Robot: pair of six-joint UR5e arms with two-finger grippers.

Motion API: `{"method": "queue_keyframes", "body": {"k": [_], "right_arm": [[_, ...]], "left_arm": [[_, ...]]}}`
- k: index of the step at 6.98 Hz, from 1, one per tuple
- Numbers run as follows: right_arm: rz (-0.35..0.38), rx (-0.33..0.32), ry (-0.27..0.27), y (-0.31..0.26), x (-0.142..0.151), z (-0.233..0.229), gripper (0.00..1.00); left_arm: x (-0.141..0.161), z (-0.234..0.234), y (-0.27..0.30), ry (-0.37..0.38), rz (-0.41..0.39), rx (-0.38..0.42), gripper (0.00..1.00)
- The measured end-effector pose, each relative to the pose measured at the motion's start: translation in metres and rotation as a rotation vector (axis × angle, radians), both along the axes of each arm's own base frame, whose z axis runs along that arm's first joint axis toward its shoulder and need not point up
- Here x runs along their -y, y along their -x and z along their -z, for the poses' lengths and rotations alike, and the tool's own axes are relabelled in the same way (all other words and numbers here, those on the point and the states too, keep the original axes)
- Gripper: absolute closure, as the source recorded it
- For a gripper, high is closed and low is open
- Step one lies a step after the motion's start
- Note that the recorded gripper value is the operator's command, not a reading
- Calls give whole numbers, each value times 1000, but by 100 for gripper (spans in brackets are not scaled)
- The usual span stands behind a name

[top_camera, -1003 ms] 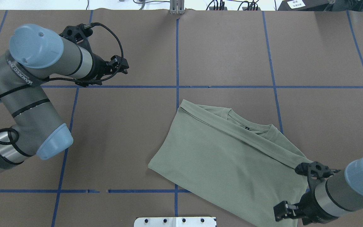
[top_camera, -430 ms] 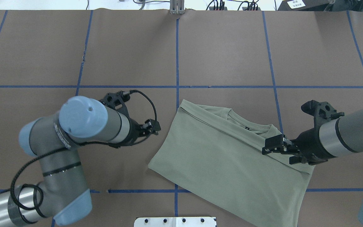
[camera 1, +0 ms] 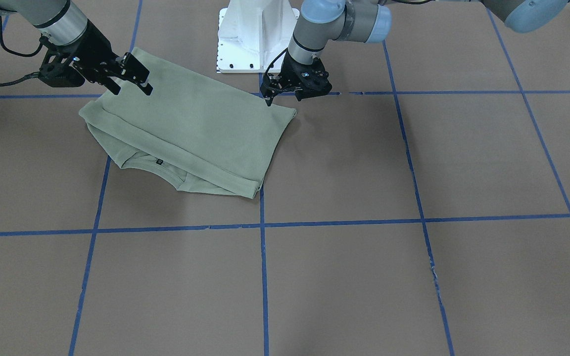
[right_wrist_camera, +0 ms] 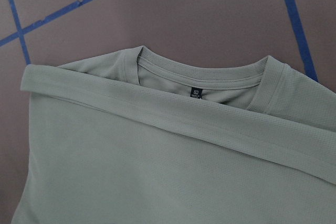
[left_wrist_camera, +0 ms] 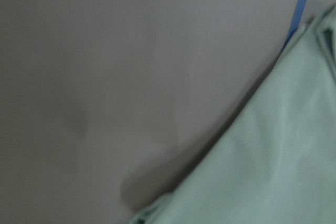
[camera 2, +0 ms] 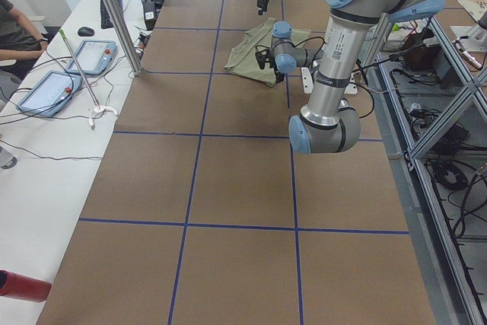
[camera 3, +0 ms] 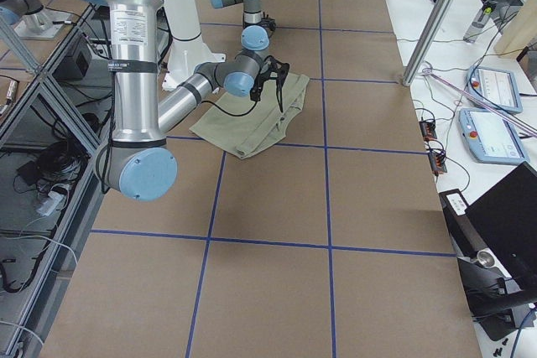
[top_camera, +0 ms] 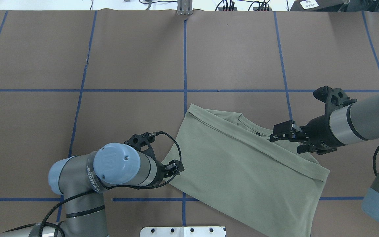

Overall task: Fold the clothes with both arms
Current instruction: 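Hold the shirt with the right gripper while the left gripper grasps the near edge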

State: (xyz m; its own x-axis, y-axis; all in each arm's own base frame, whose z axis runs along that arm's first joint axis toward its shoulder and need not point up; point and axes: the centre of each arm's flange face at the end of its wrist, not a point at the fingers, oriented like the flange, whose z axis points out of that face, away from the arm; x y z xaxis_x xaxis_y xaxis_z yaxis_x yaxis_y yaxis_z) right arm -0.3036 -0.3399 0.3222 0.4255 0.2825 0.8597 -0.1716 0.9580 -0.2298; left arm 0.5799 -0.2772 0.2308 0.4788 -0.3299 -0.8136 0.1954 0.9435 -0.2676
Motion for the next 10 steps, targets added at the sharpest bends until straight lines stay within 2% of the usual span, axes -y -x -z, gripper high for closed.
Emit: {"method": "queue_keyframes", "body": {"k": [1, 5, 7, 10], "right_arm": [[-8, 4, -2, -3, 3, 2, 0], [-18, 4, 0, -7, 6, 2, 0], [-19, 4, 0, -7, 6, 2, 0], [-30, 6, -1, -11, 9, 3, 0]], "left_arm": [[-1, -4, -9, -3, 5, 13, 2], [7, -8, -12, -21, 42, 26, 15], [16, -12, -11, -26, 65, 38, 24], [21, -15, -10, -22, 77, 44, 59]]}}
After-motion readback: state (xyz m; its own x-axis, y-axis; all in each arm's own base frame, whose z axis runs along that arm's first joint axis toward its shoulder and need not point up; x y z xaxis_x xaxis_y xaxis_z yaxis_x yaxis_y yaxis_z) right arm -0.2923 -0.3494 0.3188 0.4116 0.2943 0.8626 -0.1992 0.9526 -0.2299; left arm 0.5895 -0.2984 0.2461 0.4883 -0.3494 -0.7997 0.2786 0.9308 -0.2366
